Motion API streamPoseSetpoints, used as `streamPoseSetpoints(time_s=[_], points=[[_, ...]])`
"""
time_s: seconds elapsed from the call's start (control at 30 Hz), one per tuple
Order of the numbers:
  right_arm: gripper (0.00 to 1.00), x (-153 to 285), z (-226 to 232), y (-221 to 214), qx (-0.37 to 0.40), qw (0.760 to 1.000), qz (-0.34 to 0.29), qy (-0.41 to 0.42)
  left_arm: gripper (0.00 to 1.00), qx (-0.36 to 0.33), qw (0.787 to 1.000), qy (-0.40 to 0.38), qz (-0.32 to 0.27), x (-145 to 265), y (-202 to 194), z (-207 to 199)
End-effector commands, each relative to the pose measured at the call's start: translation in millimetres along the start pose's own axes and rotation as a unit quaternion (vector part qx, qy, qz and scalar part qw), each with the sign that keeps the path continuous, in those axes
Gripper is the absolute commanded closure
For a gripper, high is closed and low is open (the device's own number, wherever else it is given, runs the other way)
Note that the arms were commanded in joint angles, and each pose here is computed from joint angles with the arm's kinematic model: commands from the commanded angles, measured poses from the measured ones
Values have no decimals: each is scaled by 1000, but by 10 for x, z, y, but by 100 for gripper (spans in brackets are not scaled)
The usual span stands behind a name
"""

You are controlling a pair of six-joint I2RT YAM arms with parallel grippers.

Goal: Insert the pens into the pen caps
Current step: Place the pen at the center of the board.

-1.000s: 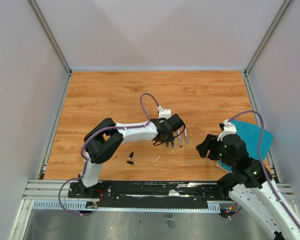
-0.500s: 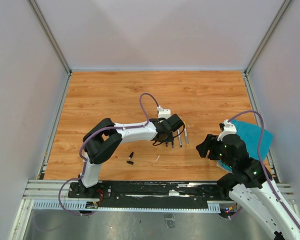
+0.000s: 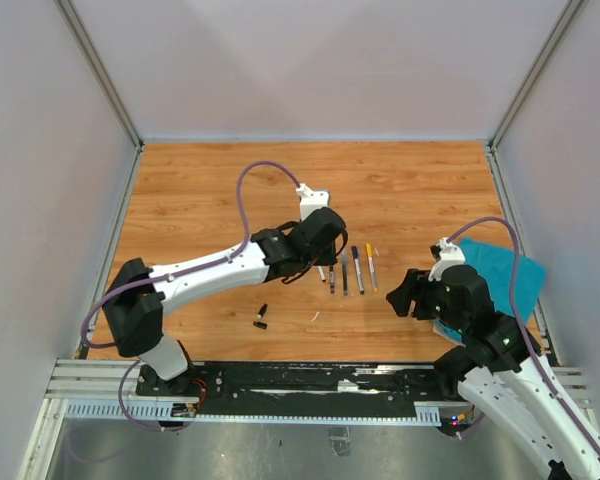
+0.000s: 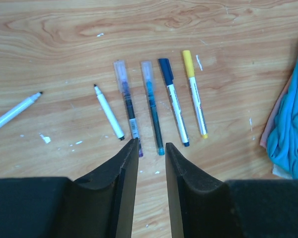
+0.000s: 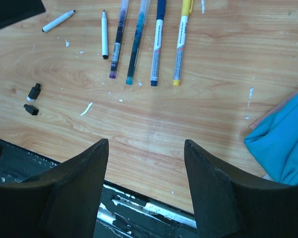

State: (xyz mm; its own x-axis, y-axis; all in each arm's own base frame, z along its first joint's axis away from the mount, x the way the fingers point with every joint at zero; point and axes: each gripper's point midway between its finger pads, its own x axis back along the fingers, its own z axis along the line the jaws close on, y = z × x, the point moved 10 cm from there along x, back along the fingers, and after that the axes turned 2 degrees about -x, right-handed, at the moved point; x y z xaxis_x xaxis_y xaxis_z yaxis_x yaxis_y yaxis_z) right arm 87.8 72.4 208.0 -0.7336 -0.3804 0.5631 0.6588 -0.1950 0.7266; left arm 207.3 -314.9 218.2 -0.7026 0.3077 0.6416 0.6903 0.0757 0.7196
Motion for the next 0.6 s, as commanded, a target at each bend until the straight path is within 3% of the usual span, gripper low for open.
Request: streamPoseSetpoints(time_s=[0.0,0.27,0.43,0.57], points=[[37,-48,73,67,29,999,17,32,66,-39,999,-9,-18,187,0,194],[36,-257,159,294,100,993,61,12,61,-61,998,-3,17,444,-229,544],[36,-501,259,453,128,986,106,6,51,-42,999,9,12,567,-291,779],[37,-750,380,534,126,982,141,15,49,-5,1000,13,1,614,-224,1049]])
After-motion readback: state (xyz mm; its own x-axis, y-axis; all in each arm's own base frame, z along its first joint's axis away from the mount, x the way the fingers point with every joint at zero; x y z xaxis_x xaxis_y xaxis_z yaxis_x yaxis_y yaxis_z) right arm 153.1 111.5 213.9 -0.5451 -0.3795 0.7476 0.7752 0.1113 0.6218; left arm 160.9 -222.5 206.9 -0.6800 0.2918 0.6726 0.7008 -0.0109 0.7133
